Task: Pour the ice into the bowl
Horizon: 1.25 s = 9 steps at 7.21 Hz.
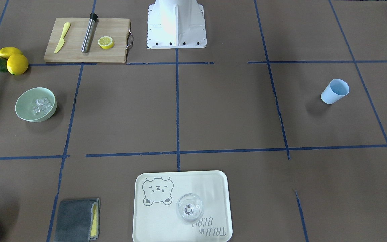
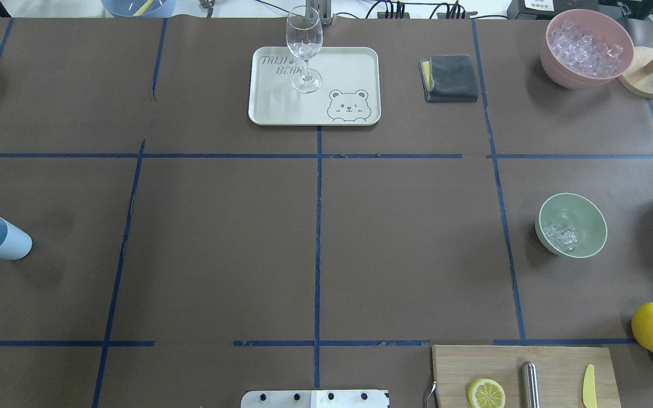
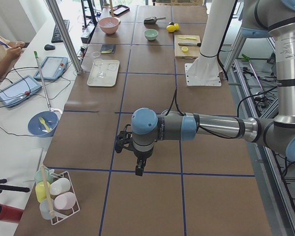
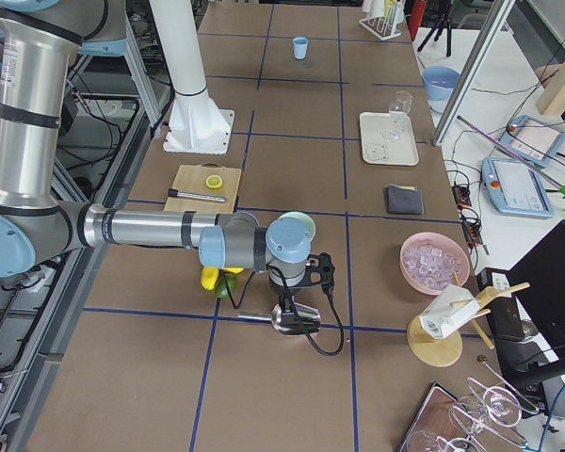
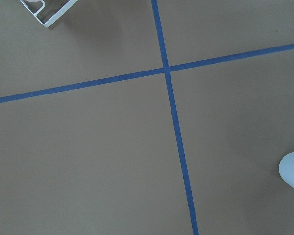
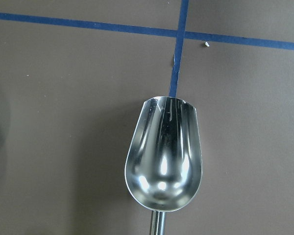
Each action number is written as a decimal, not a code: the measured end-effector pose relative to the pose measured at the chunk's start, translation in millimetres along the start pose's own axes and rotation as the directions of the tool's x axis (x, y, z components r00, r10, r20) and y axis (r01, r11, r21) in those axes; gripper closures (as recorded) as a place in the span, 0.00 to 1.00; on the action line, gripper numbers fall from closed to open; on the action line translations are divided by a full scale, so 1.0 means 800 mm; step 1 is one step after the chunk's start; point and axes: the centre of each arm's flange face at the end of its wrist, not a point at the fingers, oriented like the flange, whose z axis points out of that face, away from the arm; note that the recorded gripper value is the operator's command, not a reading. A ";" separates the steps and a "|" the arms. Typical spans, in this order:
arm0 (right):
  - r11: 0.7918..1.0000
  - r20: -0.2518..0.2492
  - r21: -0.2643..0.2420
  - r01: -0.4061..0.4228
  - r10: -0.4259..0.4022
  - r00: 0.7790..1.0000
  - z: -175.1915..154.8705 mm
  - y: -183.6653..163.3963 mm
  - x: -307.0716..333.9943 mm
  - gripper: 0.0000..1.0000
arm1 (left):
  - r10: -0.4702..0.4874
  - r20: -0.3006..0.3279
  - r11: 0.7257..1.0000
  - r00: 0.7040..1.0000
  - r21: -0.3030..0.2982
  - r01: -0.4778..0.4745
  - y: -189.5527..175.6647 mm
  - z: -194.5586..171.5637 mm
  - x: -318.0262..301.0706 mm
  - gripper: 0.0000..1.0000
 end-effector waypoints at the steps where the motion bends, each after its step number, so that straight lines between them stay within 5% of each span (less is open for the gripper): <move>1: 1.000 -0.002 0.001 0.003 -0.003 1.000 0.000 0.001 -0.001 0.00 | 0.001 0.000 1.000 1.000 0.000 -0.001 0.008 0.000 0.002 0.00; 4: 1.000 -0.002 -0.001 0.009 -0.009 1.000 0.001 0.001 -0.003 0.00 | 0.020 0.005 1.000 1.000 0.022 -0.020 -0.002 -0.019 0.017 0.00; 9: 1.000 -0.001 -0.008 0.018 -0.018 1.000 0.005 0.000 -0.008 0.00 | -0.018 -0.006 0.999 1.000 -0.027 0.018 -0.017 -0.018 0.017 0.00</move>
